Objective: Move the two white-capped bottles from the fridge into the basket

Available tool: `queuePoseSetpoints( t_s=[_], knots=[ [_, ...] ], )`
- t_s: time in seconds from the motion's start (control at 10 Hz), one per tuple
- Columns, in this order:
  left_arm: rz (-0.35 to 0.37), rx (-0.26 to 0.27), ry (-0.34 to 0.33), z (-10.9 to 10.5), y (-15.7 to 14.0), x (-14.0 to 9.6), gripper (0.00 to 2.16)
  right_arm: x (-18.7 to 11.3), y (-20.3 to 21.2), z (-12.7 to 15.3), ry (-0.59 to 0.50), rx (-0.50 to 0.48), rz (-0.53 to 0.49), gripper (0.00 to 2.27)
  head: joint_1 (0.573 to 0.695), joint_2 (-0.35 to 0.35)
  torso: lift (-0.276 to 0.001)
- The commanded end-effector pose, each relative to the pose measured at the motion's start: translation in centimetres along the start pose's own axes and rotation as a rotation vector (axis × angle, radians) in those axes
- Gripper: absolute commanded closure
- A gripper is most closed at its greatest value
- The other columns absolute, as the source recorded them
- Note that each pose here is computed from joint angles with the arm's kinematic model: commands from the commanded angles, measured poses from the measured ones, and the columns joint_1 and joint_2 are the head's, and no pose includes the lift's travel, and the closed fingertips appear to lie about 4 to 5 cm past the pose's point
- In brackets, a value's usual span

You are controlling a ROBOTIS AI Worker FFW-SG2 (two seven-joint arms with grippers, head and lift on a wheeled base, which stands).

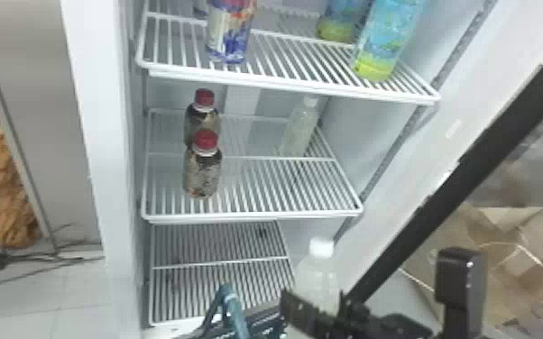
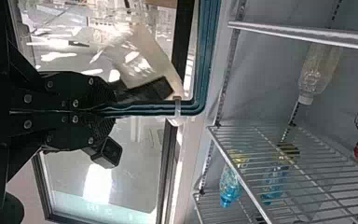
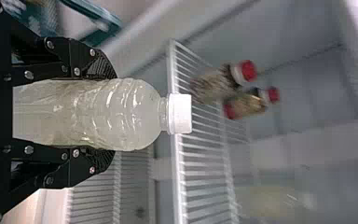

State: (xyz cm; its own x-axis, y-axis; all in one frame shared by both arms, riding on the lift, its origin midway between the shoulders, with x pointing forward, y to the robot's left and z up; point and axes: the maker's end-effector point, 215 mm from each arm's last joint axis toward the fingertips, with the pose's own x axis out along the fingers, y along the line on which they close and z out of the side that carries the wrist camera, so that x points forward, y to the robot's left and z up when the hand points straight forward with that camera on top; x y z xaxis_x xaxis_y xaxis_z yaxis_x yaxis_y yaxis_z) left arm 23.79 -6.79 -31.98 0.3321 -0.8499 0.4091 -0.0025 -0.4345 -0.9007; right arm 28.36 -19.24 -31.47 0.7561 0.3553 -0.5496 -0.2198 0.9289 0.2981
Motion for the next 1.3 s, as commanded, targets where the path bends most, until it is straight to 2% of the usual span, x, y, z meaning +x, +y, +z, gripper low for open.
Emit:
queuePoseSetpoints(
  t_s=[0.0,0.3,0.5,0.7,0.9,1.2],
  knots=[
    [0.000,0.001,-0.002,0.1,0.0,0.0,1.12,-0.2,1.0,-3.0,0.099,0.031,0.029,0.76,0.695,-0.350,-0.260],
    [0.000,0.001,-0.002,0.1,0.0,0.0,1.12,-1.2,0.8,-6.0,0.213,0.033,-0.006,0.75,0.695,-0.350,-0.260],
    [0.000,0.002,0.001,0.1,0.0,0.0,1.12,-1.2,0.7,-6.4,0.226,0.037,-0.006,0.55,0.695,-0.350,-0.260],
    [0.002,0.005,0.004,0.1,0.0,0.0,1.12,-0.8,0.1,-6.0,0.214,0.032,-0.018,0.51,0.695,-0.350,-0.260],
    [0.002,0.003,0.010,0.0,0.0,0.1,1.12,1.1,-1.9,-3.3,0.111,0.026,-0.018,0.51,0.695,-0.350,-0.260],
    [0.002,0.003,0.010,0.0,0.0,0.1,1.12,2.6,-3.2,3.4,-0.108,-0.043,-0.031,0.51,0.695,-0.350,-0.260]
  ],
)
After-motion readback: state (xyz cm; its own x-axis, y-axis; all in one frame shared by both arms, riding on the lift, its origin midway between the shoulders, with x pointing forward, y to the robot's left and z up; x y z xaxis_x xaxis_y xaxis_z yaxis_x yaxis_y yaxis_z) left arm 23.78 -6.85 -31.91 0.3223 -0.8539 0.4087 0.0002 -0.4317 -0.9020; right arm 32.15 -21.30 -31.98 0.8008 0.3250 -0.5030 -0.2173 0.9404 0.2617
